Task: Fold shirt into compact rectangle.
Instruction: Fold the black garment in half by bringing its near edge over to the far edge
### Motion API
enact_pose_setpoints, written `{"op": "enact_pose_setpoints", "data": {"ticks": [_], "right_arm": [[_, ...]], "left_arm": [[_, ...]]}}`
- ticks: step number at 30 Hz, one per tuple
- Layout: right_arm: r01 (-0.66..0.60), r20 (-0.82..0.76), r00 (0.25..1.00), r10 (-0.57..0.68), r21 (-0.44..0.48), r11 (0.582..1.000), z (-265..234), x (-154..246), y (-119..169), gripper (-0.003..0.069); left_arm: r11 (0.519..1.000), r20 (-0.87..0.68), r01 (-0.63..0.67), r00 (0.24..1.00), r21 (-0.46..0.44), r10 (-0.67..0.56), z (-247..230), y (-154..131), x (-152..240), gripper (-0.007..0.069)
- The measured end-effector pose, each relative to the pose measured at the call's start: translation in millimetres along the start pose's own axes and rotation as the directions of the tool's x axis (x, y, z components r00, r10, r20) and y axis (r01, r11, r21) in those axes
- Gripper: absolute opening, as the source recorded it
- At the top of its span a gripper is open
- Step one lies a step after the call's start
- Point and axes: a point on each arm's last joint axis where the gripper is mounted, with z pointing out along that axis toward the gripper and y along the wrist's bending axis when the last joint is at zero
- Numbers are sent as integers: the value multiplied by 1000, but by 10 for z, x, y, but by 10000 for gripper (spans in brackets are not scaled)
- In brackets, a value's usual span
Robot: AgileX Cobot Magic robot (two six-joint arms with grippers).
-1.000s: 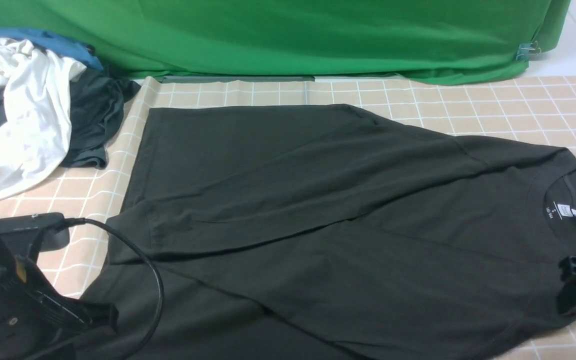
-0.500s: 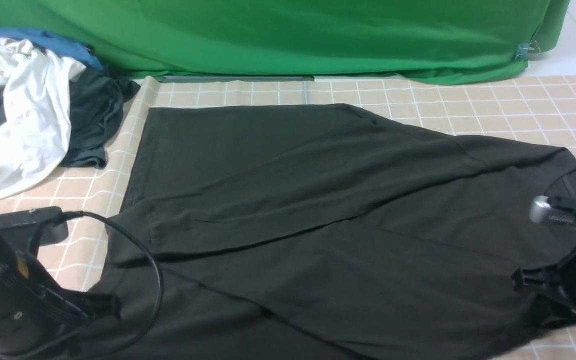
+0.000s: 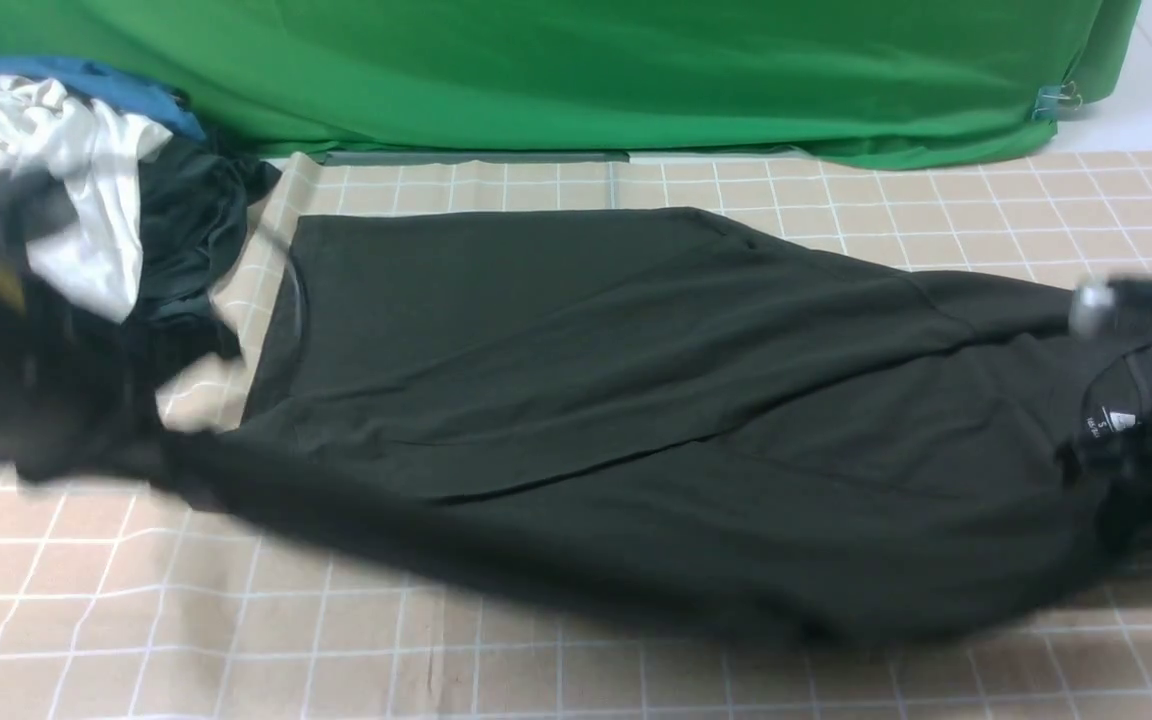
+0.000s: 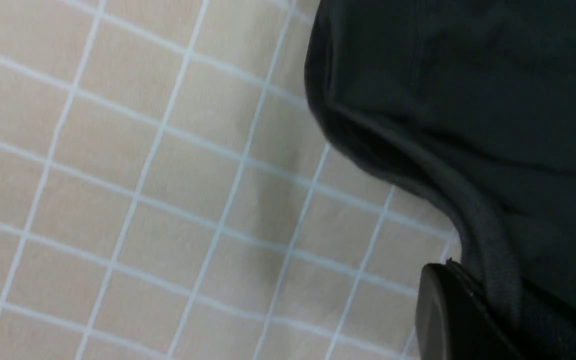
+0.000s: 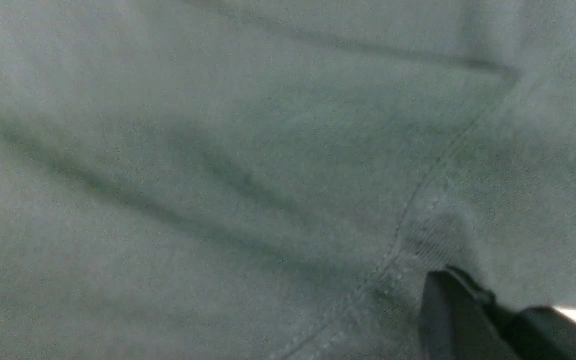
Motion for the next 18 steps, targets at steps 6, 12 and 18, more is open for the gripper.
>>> {"op": "enact_pose_setpoints", "data": {"ticks": [6,12,18], "right_arm": [[17,66,998,-18,7,1000,-162,-629,36,68],[-2,94,996,2,4,1000,25,-1398,-37,68],[-11,129,992,11,-1,1000,397,-1954,-78,91]], "left_arm": [[997,7,62,998,35,-63,180,-178,-689,30],[992,-4,122,993,18,-122,709,-265,-1358,30],[989,-19,145,989,13,-144,1287,-345,-1764,30]]}}
